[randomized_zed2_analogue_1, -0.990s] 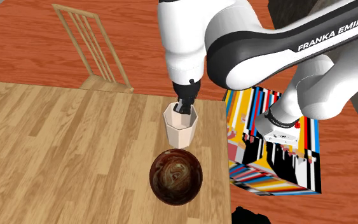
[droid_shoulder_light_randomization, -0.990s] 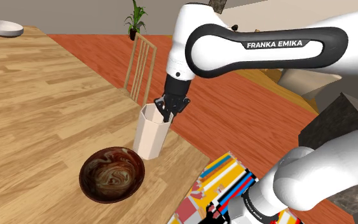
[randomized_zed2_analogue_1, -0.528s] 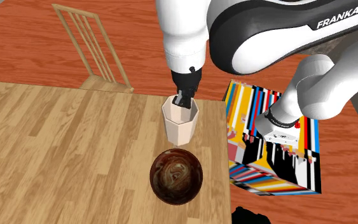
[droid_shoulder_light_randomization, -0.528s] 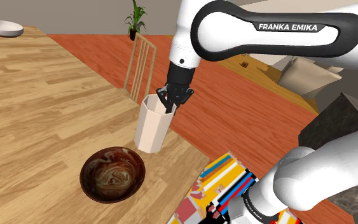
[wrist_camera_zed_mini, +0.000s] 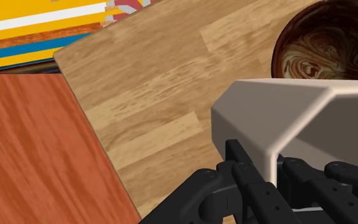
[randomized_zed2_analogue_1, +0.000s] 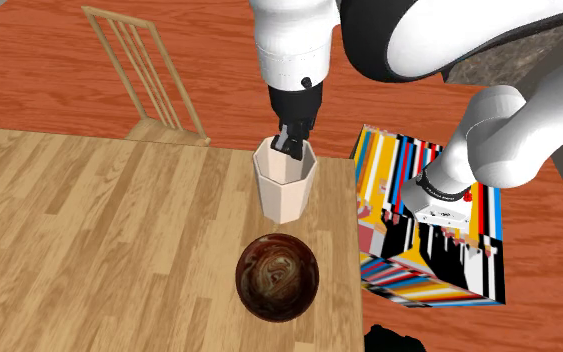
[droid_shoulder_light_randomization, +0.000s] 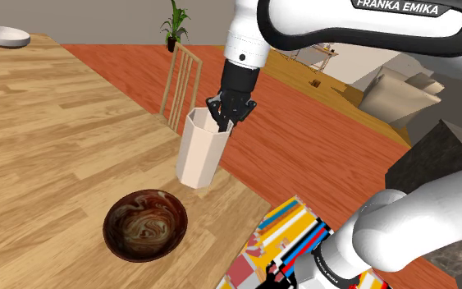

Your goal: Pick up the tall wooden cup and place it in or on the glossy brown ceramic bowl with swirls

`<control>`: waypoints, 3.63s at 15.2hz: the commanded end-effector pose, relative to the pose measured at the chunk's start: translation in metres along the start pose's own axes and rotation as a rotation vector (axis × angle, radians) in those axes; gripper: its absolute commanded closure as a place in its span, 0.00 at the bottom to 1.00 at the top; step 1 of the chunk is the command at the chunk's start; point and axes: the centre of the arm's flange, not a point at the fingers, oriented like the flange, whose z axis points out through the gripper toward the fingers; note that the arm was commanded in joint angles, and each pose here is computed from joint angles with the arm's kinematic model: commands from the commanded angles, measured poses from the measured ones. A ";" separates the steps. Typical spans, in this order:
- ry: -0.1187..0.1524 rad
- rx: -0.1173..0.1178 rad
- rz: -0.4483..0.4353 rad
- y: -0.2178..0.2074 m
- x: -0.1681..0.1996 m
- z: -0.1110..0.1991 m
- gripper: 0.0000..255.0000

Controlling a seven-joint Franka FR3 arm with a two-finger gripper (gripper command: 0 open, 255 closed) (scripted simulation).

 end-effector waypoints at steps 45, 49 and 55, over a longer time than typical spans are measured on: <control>0.000 0.000 0.000 -0.144 -0.054 0.057 1.00; 0.000 0.000 0.000 -0.144 -0.054 0.057 1.00; 0.000 0.000 0.000 -0.144 -0.054 0.057 0.00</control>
